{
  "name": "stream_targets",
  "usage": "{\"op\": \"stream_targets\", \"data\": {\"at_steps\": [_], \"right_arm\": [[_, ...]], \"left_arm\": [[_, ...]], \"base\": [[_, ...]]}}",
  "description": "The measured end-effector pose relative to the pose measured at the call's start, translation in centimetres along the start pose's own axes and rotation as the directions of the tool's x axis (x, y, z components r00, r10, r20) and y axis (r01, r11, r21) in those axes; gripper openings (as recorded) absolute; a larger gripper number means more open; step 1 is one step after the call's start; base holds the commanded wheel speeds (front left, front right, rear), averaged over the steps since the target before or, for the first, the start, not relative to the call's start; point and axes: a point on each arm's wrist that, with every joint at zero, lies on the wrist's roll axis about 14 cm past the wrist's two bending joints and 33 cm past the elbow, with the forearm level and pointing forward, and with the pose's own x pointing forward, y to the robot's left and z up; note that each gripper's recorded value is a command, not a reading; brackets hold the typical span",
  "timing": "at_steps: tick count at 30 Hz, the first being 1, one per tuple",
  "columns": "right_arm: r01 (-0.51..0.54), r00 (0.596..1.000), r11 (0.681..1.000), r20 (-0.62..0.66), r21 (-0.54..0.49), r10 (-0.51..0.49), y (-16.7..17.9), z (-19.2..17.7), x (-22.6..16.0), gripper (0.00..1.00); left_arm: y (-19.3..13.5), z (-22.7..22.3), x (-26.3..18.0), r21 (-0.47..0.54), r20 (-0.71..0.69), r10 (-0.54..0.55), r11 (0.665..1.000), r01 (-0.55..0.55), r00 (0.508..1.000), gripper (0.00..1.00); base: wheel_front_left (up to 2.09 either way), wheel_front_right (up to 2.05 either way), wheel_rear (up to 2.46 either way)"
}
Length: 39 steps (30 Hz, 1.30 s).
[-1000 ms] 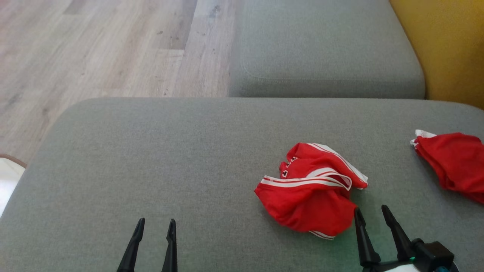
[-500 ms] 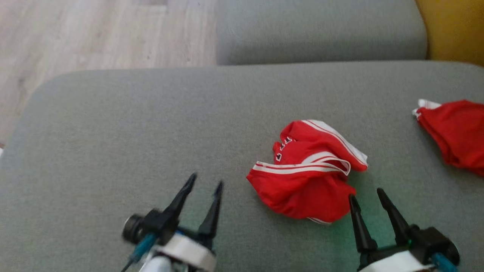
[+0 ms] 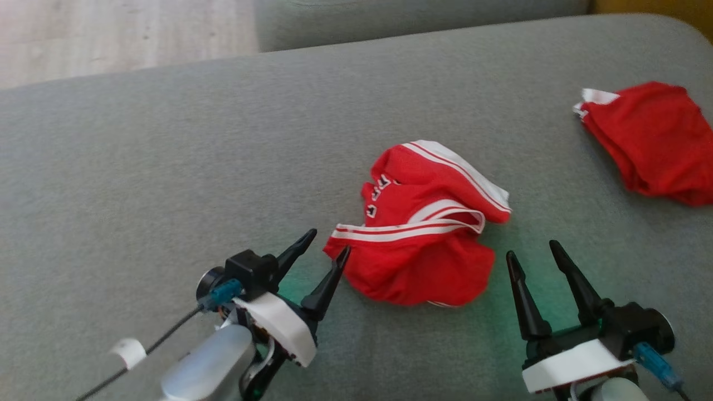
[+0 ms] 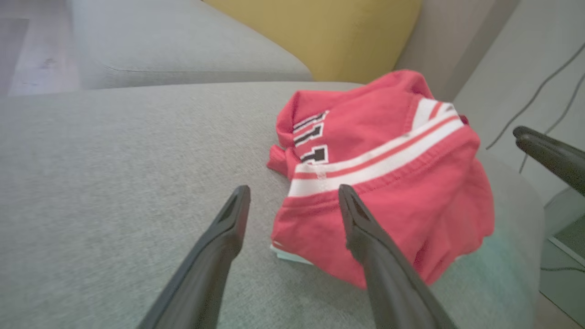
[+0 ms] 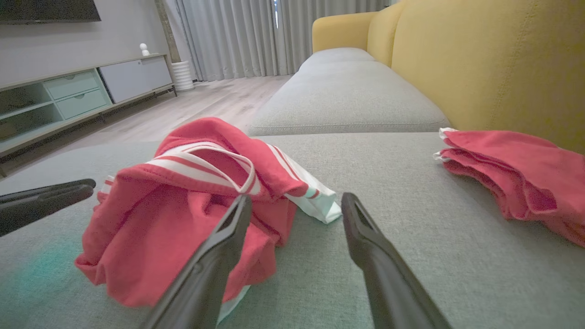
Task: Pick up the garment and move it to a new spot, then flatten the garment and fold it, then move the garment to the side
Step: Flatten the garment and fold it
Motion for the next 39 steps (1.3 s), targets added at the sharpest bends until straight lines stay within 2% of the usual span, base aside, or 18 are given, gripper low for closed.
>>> {"op": "stream_targets", "data": {"at_steps": [9, 16, 17, 18, 19, 23, 26, 29, 32, 33, 37, 39], "right_arm": [[0.063, 0.998, 0.998, -0.010, -0.001, -0.063, -1.7, -0.3, -1.1, 1.00], [0.093, 0.996, 0.996, -0.001, -0.006, -0.093, -2.5, 0.1, -1.7, 1.00], [0.096, 0.995, 0.995, 0.000, -0.006, -0.096, -2.5, 0.1, -1.8, 1.00], [0.098, 0.995, 0.995, 0.001, -0.006, -0.098, -2.6, 0.1, -1.8, 1.00], [0.099, 0.995, 0.995, 0.003, -0.006, -0.099, -2.6, 0.2, -1.9, 1.00], [0.106, 0.994, 0.994, 0.017, -0.004, -0.105, -2.7, 0.6, -2.1, 1.00], [0.118, 0.992, 0.993, 0.038, 0.006, -0.118, -2.7, 1.1, -2.6, 1.00], [0.134, 0.989, 0.991, 0.061, 0.019, -0.135, -2.8, 1.7, -3.1, 1.00], [0.155, 0.984, 0.987, 0.083, 0.032, -0.157, -3.1, 2.2, -3.7, 1.00], [0.155, 0.984, 0.987, 0.083, 0.032, -0.157, -3.1, 2.2, -3.7, 1.00], [0.185, 0.976, 0.982, 0.109, 0.043, -0.188, -3.6, 2.9, -4.7, 1.00], [0.205, 0.971, 0.978, 0.119, 0.046, -0.209, -4.0, 3.1, -5.3, 1.00]], "left_arm": [[-1.0, -2.0, 1.4, -0.009, -0.106, -0.107, 0.994, 0.106, 0.989, 1.00], [-3.0, -3.0, 1.5, -0.018, -0.166, -0.197, 0.980, 0.197, 0.966, 1.00], [-3.3, -3.1, 1.4, -0.015, -0.173, -0.208, 0.978, 0.209, 0.963, 0.59], [-3.5, -3.1, 1.4, -0.010, -0.178, -0.220, 0.975, 0.221, 0.959, 0.22], [-3.8, -3.0, 1.5, -0.008, -0.178, -0.230, 0.973, 0.232, 0.957, 0.00], [-6.1, -1.9, 1.3, -0.007, -0.169, -0.305, 0.951, 0.309, 0.937, 0.00], [-10.7, -0.5, 0.4, 0.027, -0.179, -0.435, 0.894, 0.447, 0.882, 0.00], [-14.6, 1.8, -0.4, 0.012, -0.118, -0.540, 0.838, 0.545, 0.833, 0.00], [-17.4, 5.1, -0.6, 0.000, -0.022, -0.612, 0.791, 0.612, 0.791, 0.00], [-17.4, 5.1, -0.6, 0.000, -0.022, -0.612, 0.791, 0.612, 0.791, 0.00], [-20.0, 12.0, 0.5, 0.081, 0.103, -0.677, 0.736, 0.672, 0.729, 0.00], [-21.1, 16.7, 1.3, 0.134, 0.189, -0.692, 0.721, 0.680, 0.696, 0.00]], "base": [[0.00, 0.00, 0.00], [0.00, 0.00, 0.00], [0.00, 0.00, 0.00], [0.00, 0.00, 0.00], [0.00, 0.00, 0.00], [0.00, 0.00, 0.00], [0.00, 0.00, 0.00], [0.00, 0.00, 0.00], [0.00, 0.00, 0.00], [0.00, 0.00, 0.00], [0.00, 0.00, 0.00], [0.00, 0.00, 0.00]]}}
